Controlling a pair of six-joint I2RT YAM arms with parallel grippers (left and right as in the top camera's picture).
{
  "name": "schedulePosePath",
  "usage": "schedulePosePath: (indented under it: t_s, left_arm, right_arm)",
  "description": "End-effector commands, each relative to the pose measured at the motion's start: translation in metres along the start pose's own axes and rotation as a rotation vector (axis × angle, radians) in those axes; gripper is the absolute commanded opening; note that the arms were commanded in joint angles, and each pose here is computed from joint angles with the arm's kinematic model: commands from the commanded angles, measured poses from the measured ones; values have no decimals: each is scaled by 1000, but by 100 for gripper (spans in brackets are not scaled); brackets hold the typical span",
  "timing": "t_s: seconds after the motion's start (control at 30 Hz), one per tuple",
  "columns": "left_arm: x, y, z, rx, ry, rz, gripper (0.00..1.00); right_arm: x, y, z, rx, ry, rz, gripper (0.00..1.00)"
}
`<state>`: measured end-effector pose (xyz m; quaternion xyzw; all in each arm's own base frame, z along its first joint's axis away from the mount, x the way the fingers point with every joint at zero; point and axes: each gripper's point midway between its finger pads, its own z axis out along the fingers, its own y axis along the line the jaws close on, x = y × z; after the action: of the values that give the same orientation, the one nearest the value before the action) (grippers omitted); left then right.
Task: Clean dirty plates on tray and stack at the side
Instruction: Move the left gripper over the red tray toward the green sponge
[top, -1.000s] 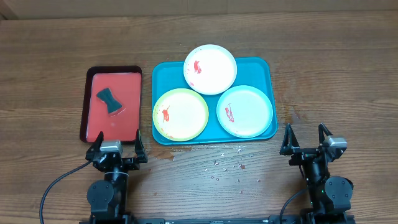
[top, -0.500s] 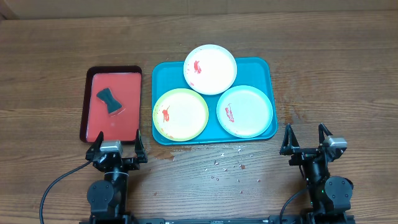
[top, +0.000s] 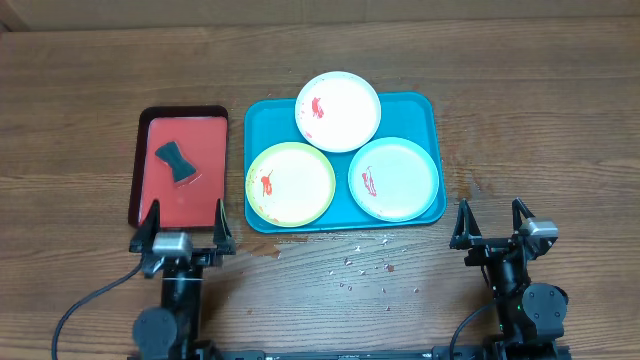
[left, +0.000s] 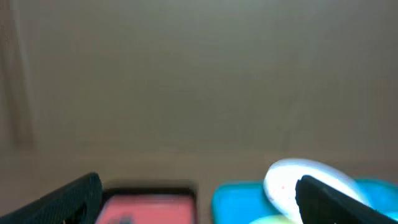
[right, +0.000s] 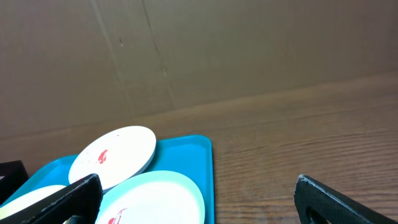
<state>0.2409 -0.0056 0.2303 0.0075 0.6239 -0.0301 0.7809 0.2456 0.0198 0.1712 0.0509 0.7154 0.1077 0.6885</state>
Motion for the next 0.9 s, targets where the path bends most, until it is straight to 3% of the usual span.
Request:
schedulePosePath:
  t_s: [0.0,0.17,0.33,0.5,0.67,0.77,0.87]
  left_arm:
    - [-32,-28,-5,156,-134,23,100]
    - [-103,-34,-25,158,-426,139,100]
    - [-140,-35,-22,135,-422,242,100]
    - [-153,-26,12,99,-240,236,100]
    - [-134,-18,66,104,98,192,100]
    - [-117,-39,90,257,299,132,100]
    - [-106,-61,102,406,402,73,100]
  right_arm:
    - [1,-1,0,6,-7,-7,100]
    - [1,-1,0,6,-7,-7,100]
    - [1,-1,0,6,-7,-7,100]
    - [1,-1,0,6,-7,-7,100]
    - [1,-1,0,6,-7,-7,100]
    - [1,-1,0,6,-7,-7,100]
    - [1,-1,0,6,-7,-7,100]
